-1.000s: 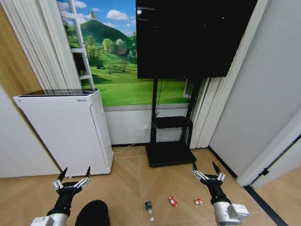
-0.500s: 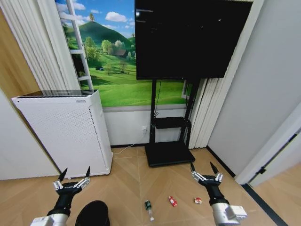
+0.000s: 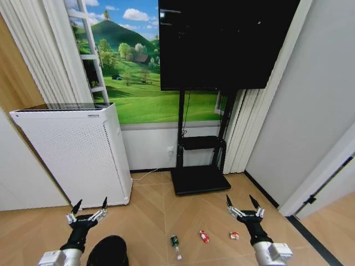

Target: Pick up the trash bin and place the garbage on the floor into it.

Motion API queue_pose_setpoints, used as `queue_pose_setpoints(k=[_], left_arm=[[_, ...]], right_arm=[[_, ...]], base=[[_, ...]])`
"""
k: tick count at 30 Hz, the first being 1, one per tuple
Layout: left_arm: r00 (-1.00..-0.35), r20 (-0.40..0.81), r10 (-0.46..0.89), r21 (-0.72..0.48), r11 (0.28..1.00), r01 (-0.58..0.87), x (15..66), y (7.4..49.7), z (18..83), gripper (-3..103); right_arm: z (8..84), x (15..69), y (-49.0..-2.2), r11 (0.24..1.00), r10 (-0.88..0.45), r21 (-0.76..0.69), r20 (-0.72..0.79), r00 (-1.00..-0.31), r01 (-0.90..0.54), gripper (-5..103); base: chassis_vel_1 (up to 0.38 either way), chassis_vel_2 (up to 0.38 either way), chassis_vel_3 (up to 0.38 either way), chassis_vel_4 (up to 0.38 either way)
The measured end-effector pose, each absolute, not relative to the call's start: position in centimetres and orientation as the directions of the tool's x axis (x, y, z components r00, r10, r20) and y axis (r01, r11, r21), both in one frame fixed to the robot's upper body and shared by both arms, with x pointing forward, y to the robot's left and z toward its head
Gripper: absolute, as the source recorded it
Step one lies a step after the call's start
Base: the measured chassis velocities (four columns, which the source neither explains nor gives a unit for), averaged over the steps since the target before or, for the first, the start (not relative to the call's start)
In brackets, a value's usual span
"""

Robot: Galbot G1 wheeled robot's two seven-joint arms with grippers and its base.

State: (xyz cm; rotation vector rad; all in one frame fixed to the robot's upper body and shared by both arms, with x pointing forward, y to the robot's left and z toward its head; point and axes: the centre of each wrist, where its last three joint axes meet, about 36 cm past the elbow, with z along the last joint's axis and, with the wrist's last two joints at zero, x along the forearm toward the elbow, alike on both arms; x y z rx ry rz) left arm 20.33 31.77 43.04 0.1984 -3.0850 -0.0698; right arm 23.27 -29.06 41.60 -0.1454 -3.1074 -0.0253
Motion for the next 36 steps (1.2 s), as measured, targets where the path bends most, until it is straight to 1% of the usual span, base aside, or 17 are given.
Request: queue_pose_setpoints(k=[3, 5, 10, 14, 20, 23, 26, 28, 32, 34, 36], left_arm=[[-0.989, 0.057, -0.140, 0.051, 0.989, -0.137, 19.8, 31.8, 43.1, 100], [-0.988, 0.071, -0.141, 0.048, 0.989, -0.137, 19.2, 31.9, 43.1, 100], [-0.990, 0.073, -0.121, 0.039, 0.992, -0.119, 19.4, 32.4, 42.1, 100], [-0.993, 0.073, -0.096, 0.024, 0.995, -0.095, 20.2, 32.0, 42.0, 100], [-0.993, 0.085, -0.077, 0.027, 0.997, -0.075, 19.6, 31.4, 41.8, 100], [-0.993, 0.089, -0.072, 0.034, 0.997, -0.069, 19.3, 31.4, 41.9, 100], [-0.994, 0.085, -0.071, 0.031, 0.997, -0.068, 19.3, 31.4, 42.2, 100], [-0.995, 0.081, -0.065, 0.026, 0.998, -0.063, 19.4, 31.4, 42.6, 100], [-0.995, 0.078, -0.060, 0.026, 0.998, -0.058, 19.5, 31.4, 42.7, 100], [-0.995, 0.075, -0.058, 0.024, 0.998, -0.057, 19.5, 31.3, 42.7, 100], [-0.996, 0.072, -0.053, 0.018, 0.998, -0.052, 19.6, 30.9, 42.8, 100]], right_arm=[[41.5, 23.7, -29.0, 0.995, 0.095, 0.026, 0.028, -0.995, 0.096, 100], [41.0, 24.6, -28.6, 0.990, 0.135, 0.036, 0.006, -0.991, 0.136, 100], [41.5, 25.5, -28.7, 0.986, 0.168, 0.021, -0.022, -0.985, 0.168, 100], [42.1, 24.7, -29.5, 0.986, 0.168, -0.001, -0.017, -0.986, 0.168, 100], [41.3, 24.6, -29.6, 0.985, 0.171, -0.004, -0.023, -0.985, 0.171, 100], [40.5, 24.5, -28.3, 0.990, 0.142, 0.002, -0.017, -0.990, 0.142, 100], [40.4, 24.3, -28.2, 0.992, 0.122, -0.015, -0.033, -0.992, 0.122, 100], [40.6, 24.0, -28.6, 0.995, 0.077, -0.064, -0.056, -0.995, 0.081, 100], [40.8, 23.8, -28.8, 0.996, 0.051, -0.067, -0.057, -0.997, 0.054, 100], [40.8, 23.9, -28.8, 0.996, 0.046, -0.067, -0.060, -0.997, 0.050, 100], [41.0, 24.1, -28.5, 0.996, 0.069, -0.058, -0.066, -0.995, 0.073, 100]], base=[[0.000, 0.000, 0.000, 0.000], [0.000, 0.000, 0.000, 0.000], [0.000, 0.000, 0.000, 0.000], [0.000, 0.000, 0.000, 0.000], [0.000, 0.000, 0.000, 0.000], [0.000, 0.000, 0.000, 0.000], [0.000, 0.000, 0.000, 0.000], [0.000, 0.000, 0.000, 0.000], [0.000, 0.000, 0.000, 0.000], [0.000, 0.000, 0.000, 0.000], [0.000, 0.000, 0.000, 0.000]])
